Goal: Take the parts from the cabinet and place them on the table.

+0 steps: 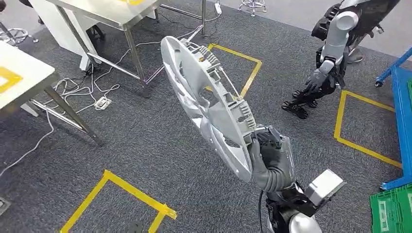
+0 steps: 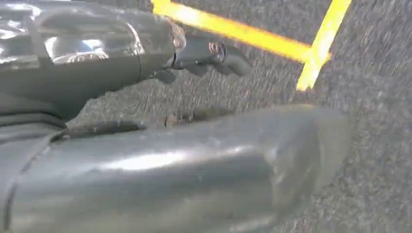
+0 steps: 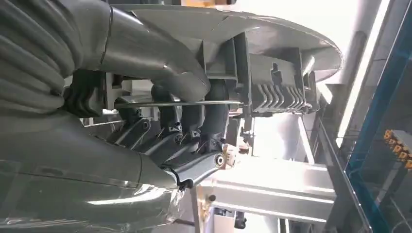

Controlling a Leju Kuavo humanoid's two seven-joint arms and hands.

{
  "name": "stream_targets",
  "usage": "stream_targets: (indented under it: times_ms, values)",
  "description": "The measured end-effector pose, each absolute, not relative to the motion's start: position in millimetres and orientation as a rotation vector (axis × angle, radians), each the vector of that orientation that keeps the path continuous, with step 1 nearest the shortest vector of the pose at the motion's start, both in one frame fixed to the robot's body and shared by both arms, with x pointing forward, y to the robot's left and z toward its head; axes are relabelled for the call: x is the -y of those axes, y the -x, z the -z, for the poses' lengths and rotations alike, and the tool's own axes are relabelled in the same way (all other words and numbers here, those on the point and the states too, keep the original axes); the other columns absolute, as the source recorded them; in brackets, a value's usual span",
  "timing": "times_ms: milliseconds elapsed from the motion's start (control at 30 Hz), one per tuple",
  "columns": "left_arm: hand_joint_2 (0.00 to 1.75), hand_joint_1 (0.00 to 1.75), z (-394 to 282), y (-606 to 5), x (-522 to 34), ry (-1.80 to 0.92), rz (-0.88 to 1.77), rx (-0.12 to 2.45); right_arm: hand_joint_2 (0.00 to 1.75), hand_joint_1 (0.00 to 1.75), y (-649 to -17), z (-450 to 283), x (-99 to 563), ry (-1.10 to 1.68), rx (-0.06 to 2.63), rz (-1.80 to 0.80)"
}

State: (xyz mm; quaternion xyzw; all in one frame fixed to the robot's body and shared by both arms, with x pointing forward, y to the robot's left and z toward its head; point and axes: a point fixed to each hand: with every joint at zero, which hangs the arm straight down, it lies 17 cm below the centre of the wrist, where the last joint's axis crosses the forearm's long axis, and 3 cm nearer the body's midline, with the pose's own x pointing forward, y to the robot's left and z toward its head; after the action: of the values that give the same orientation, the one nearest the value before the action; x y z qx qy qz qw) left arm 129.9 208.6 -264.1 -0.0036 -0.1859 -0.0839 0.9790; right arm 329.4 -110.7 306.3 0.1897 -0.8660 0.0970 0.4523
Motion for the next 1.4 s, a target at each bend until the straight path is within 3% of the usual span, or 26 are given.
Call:
stream_targets:
  times_ms: [1400]
  values:
    - [0.0,0.0,263.9,-131.3,-209.9,0.007,0.177,0.379,1.75,1.75,-328.5,-305.7,110.5,-0.48,2.136,-0.231]
